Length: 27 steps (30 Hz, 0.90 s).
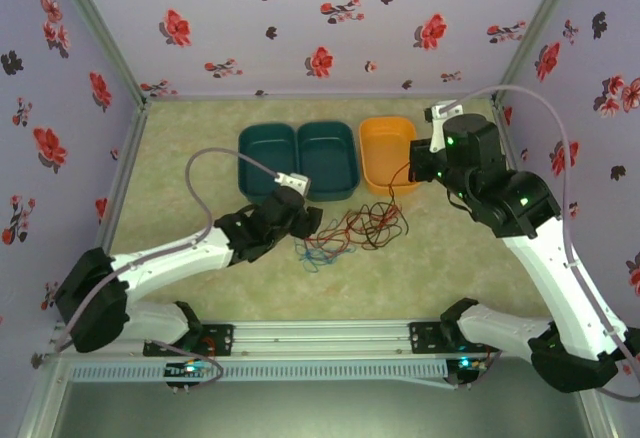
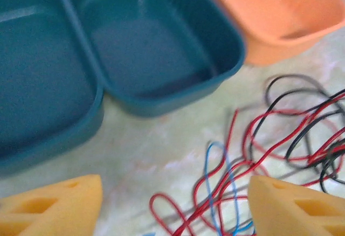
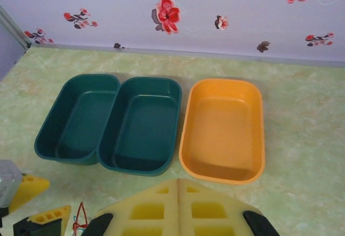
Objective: Untangle the cables
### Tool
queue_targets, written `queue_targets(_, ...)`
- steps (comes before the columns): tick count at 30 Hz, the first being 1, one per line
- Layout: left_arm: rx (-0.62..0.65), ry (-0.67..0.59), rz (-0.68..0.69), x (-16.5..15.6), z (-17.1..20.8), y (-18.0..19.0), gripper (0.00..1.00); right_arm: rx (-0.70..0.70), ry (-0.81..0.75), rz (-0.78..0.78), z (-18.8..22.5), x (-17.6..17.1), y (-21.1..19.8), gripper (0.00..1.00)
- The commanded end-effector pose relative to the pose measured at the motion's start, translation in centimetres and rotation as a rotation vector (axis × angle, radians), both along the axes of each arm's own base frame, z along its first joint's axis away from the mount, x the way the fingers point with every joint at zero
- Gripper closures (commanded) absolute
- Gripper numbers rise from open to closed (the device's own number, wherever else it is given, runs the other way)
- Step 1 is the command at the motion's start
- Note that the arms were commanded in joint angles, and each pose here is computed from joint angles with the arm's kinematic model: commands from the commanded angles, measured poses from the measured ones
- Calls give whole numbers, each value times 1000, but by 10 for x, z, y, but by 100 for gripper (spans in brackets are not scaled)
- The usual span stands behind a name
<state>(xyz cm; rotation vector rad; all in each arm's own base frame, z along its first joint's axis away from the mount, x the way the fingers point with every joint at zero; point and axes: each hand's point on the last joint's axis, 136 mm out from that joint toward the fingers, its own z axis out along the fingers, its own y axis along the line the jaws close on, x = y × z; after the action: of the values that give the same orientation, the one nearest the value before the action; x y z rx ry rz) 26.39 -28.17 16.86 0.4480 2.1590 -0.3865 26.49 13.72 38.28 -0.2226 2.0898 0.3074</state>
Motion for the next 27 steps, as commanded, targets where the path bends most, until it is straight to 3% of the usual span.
queue_targets(1,-25,-205,-188,-3,41,-36,22,44,-37,38,13,-10,4,100)
queue_targets(6,-33,-354,-394,-8,54,-97,9,98,-67,64,26,-18,6,100)
queue_targets(15,-28,-453,-617,-25,40,-190,9,132,-81,78,38,-23,7,100)
queue_targets(21,-85,-388,-597,-22,11,-206,23,148,-111,84,53,-21,9,100)
queue_targets(27,-68,-287,-625,-29,-19,-208,46,133,-139,66,70,-19,5,100)
